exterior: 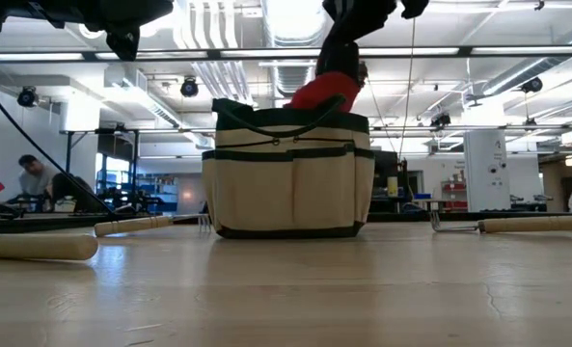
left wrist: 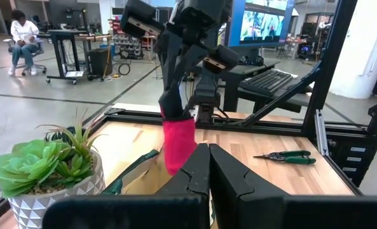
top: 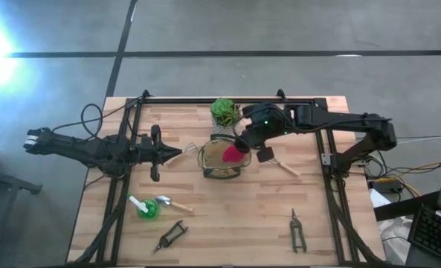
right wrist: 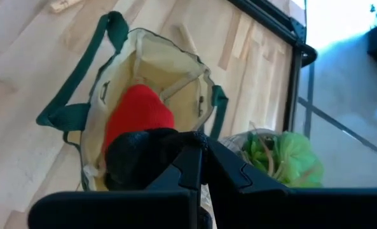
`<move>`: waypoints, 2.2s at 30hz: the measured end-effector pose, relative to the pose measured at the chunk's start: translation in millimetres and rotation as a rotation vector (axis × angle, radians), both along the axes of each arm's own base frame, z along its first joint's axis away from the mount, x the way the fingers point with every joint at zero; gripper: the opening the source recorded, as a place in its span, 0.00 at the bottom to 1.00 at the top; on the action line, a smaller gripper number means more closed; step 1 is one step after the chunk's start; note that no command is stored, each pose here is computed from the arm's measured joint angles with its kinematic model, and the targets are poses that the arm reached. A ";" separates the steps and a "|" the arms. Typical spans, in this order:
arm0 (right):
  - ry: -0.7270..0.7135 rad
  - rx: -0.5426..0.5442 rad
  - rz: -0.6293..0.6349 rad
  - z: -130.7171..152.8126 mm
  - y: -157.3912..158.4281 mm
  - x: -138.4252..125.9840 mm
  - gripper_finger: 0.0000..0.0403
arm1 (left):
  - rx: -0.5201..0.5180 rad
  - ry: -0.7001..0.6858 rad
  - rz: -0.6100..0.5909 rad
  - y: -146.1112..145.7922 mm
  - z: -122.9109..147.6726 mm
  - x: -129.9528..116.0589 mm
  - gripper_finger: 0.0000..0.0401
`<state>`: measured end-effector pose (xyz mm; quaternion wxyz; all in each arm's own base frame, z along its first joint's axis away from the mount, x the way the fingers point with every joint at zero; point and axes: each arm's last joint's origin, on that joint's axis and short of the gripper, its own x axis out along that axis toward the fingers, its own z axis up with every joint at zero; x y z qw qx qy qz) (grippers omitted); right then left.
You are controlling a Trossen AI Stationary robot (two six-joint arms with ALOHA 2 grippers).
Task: Pick & Place Garden tools in Gardening bag
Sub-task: Put the red gloves into the gardening bag
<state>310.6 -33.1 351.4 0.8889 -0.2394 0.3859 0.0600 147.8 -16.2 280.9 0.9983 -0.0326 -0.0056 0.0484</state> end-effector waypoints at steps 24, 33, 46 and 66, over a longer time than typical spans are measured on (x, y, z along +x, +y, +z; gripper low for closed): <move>0.118 0.053 -0.021 -45.8 -0.3 9.7 0.02 | 0.000 0.001 0.000 0.0 -0.1 0.0 0.01; 0.110 0.099 0.002 -64.4 1.4 10.1 0.02 | 0.000 0.001 0.000 0.0 -0.1 -0.1 0.01; 0.094 0.108 -0.005 -77.1 1.1 11.6 0.02 | 0.000 0.000 0.000 0.0 0.0 -0.1 0.01; 0.099 0.138 -0.017 -102.3 1.8 8.2 0.02 | 0.000 0.000 0.000 0.0 0.0 -0.1 0.01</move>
